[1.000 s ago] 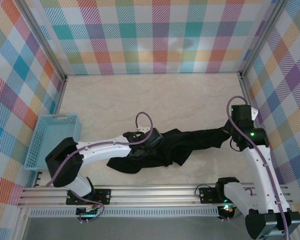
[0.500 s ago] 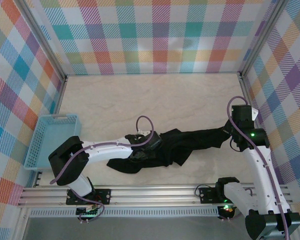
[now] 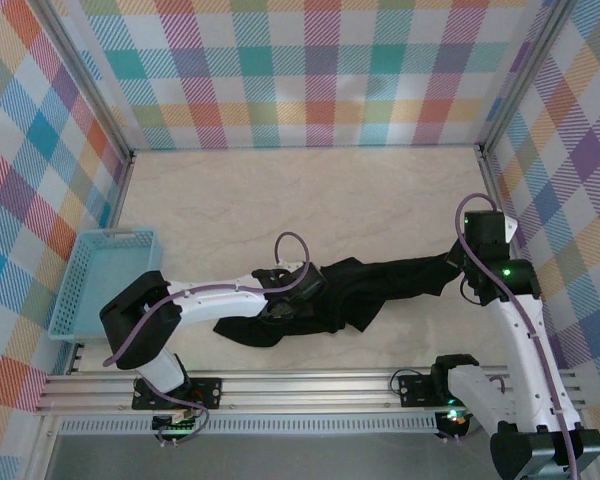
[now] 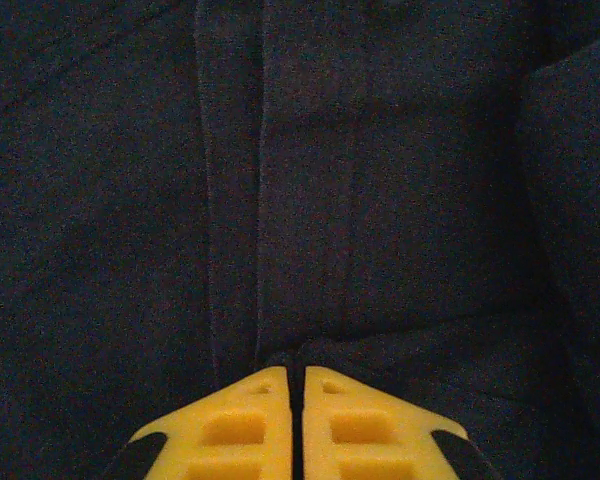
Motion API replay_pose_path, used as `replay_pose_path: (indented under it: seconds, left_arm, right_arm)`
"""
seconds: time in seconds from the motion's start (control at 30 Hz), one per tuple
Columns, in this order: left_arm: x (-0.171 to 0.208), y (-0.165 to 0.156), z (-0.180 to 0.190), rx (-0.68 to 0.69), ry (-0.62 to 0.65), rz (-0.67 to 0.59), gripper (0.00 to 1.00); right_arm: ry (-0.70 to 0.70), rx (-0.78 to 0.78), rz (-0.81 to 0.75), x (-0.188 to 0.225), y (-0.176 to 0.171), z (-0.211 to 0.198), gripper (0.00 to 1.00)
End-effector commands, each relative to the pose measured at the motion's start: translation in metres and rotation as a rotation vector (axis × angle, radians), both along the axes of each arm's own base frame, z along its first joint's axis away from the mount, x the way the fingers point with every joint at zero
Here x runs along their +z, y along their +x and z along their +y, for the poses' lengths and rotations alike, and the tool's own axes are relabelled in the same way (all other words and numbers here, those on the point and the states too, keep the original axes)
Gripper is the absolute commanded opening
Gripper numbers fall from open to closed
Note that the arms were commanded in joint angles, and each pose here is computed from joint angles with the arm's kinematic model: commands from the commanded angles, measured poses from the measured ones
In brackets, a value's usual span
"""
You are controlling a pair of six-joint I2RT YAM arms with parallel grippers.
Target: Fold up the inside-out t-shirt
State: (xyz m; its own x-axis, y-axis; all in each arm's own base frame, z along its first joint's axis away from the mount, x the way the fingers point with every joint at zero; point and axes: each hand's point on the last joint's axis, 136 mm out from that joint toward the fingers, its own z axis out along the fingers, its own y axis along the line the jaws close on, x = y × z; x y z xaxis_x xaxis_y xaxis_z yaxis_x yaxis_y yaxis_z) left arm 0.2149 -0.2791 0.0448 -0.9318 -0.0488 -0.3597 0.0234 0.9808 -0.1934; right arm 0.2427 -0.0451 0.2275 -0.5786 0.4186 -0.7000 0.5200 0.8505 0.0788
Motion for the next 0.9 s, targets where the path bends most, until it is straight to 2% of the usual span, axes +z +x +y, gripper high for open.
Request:
replay_pose_path:
  seconds: [0.0,0.1,0.23,0.4,0.5,0.67,0.87]
  left_arm:
    - [0.026,0.011,0.010,0.001,0.031,-0.069,0.03]
    - [0.063,0.023,0.029,0.005,0.089,-0.186,0.00]
    - [0.148,0.046,0.071,0.044,0.143,-0.412,0.00]
    - [0.268,0.052,0.158,0.234,0.174,-0.722,0.00]
    - [0.322,0.041,0.208,0.361,0.154,-0.839,0.00]
    - [0.375,0.017,0.246,0.446,0.106,-0.976,0.00]
    - [0.412,-0.003,0.262,0.451,0.010,-1.048,0.00]
  right_arm:
    - [-0.008,-0.003,-0.033,0.014,-0.001,-0.002,0.00]
    - [-0.015,-0.001,-0.070,0.033,0.001,-0.003,0.00]
    - [-0.017,0.006,-0.156,0.080,0.006,-0.003,0.00]
    - [-0.044,0.019,-0.290,0.150,0.005,-0.004,0.00]
    - [-0.054,0.060,-0.374,0.191,0.005,0.000,0.00]
    - [-0.020,0.223,-0.479,0.237,0.008,0.025,0.00]
    - [0.038,0.393,-0.597,0.279,0.000,0.055,0.00]
